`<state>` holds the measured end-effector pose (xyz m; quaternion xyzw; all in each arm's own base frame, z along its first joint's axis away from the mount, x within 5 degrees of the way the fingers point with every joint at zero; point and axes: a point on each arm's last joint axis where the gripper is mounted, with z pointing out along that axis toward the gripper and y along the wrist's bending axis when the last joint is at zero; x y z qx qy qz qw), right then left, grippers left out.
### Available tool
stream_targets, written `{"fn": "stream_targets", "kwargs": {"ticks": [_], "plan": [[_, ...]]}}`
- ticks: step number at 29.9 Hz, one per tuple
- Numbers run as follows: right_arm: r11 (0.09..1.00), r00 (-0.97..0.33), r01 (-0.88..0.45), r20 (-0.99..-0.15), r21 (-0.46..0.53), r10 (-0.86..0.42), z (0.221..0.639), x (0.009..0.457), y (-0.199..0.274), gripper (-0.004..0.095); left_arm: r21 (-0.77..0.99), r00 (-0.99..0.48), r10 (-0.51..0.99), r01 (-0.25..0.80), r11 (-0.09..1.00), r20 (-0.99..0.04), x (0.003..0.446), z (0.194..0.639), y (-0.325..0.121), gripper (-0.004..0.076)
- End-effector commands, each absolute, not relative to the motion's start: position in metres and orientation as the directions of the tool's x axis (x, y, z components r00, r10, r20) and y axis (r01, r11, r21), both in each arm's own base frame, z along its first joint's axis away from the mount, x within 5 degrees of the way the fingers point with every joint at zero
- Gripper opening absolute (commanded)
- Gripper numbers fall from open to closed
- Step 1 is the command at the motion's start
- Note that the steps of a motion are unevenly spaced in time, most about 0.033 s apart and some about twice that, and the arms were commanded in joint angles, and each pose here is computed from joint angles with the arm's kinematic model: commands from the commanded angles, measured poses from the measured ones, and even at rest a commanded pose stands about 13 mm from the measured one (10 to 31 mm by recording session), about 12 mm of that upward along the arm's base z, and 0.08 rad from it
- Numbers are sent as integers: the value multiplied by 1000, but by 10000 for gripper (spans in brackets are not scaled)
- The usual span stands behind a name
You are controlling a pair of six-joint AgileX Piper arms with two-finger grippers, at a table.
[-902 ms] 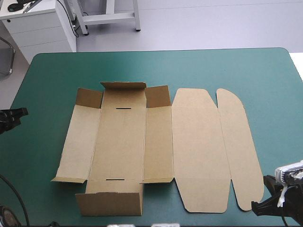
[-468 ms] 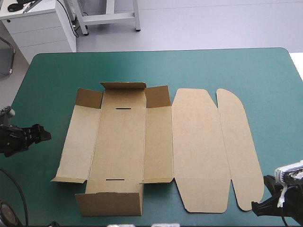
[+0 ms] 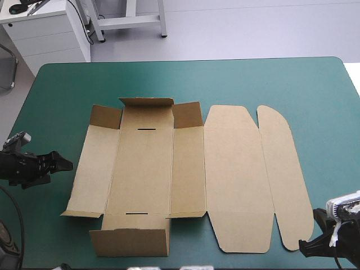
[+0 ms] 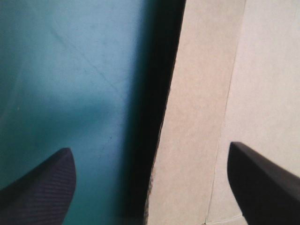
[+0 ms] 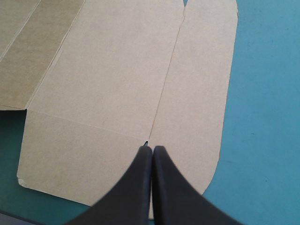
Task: Fold the box
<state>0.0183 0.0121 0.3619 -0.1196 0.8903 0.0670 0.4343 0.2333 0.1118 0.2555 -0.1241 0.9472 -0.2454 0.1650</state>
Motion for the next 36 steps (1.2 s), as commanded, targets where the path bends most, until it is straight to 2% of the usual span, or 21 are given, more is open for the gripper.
{"fn": "stream_targets", "kwargs": {"ticks": [1, 6, 12, 24, 33, 36], "plan": [[961, -585, -276, -796, 11, -158, 368, 19, 13, -20, -564, -914, -301, -103, 820, -271, 236, 266, 103, 624], [961, -583, -276, -797, 11, -158, 368, 19, 13, -20, -565, -946, -199, -20, 825, -257, 241, 261, 89, 624], [961, -583, -276, -797, 11, -158, 368, 19, 13, -20, -569, -972, -111, 26, 822, -205, 244, 251, 73, 624], [961, -583, -276, -797, 11, -158, 368, 19, 13, -20, -587, -989, -41, 52, 808, -145, 244, 236, 55, 622], [961, -583, -276, -797, 11, -158, 368, 19, 13, -20, -649, -989, -8, 91, 755, -148, 244, 230, 32, 573], [961, -583, -276, -797, 11, -158, 368, 19, 13, -20, -663, -992, -13, 73, 745, -124, 239, 224, 30, 564]]}}
